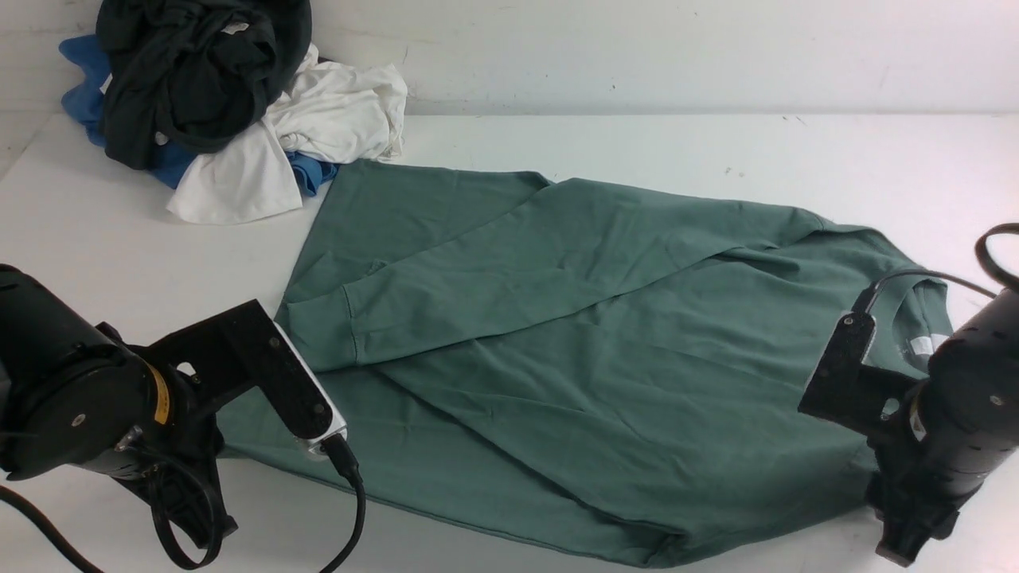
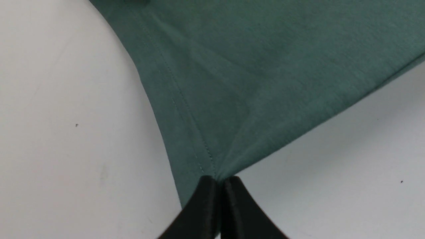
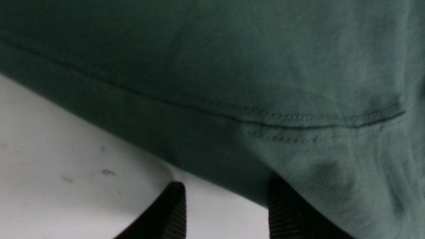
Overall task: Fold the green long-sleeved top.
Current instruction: Use both arms simultaneously to clamp the lower edge of the clothing fabric, then use both arms to drag the lower edge of the fabric forward and fold it over the upper edge
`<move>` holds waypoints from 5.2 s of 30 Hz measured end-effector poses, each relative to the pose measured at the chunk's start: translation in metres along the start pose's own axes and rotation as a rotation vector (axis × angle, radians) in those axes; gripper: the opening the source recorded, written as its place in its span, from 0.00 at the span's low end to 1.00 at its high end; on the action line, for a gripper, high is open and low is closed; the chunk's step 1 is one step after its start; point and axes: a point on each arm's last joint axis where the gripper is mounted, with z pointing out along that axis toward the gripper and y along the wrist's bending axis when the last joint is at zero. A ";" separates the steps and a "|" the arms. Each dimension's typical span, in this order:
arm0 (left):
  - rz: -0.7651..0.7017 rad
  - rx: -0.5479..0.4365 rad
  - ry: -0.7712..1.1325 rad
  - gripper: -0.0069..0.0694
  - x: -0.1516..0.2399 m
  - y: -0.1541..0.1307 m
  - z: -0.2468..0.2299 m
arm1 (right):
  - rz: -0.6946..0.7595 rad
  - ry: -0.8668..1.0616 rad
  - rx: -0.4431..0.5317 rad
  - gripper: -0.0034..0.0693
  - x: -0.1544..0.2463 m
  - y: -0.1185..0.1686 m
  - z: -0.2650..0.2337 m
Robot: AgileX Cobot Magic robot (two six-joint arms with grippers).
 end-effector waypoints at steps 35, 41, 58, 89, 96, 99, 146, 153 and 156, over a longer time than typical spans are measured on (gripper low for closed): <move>-0.367 0.012 -0.147 0.08 -0.068 0.063 -0.065 | 0.278 -0.059 -0.109 0.17 0.029 -0.032 -0.043; -0.364 0.007 -0.144 0.08 -0.068 0.064 -0.065 | 0.179 0.011 -0.155 0.39 0.026 -0.028 -0.011; -0.364 0.005 -0.148 0.08 -0.068 0.064 -0.065 | 0.119 -0.095 0.008 0.45 0.007 -0.046 0.018; -0.635 -0.127 -0.314 0.08 -0.140 0.152 -0.010 | 0.555 -0.338 0.199 0.05 0.007 -0.144 -0.053; -0.622 -0.118 -0.267 0.08 -0.186 0.172 0.088 | 0.489 -0.257 0.180 0.05 -0.025 -0.182 0.013; -0.626 -0.111 -0.237 0.08 -0.190 0.174 0.121 | 0.467 -0.242 0.190 0.05 -0.032 -0.191 0.028; -0.461 0.506 -0.057 0.08 -0.214 0.113 0.174 | 0.797 -0.222 -0.443 0.03 -0.091 -0.197 0.062; -0.380 0.452 0.037 0.08 -0.213 0.093 0.160 | 0.722 -0.138 -0.365 0.03 -0.108 -0.173 0.041; -0.374 0.460 0.083 0.08 -0.204 0.085 0.157 | 0.685 -0.081 -0.343 0.03 -0.109 -0.151 0.029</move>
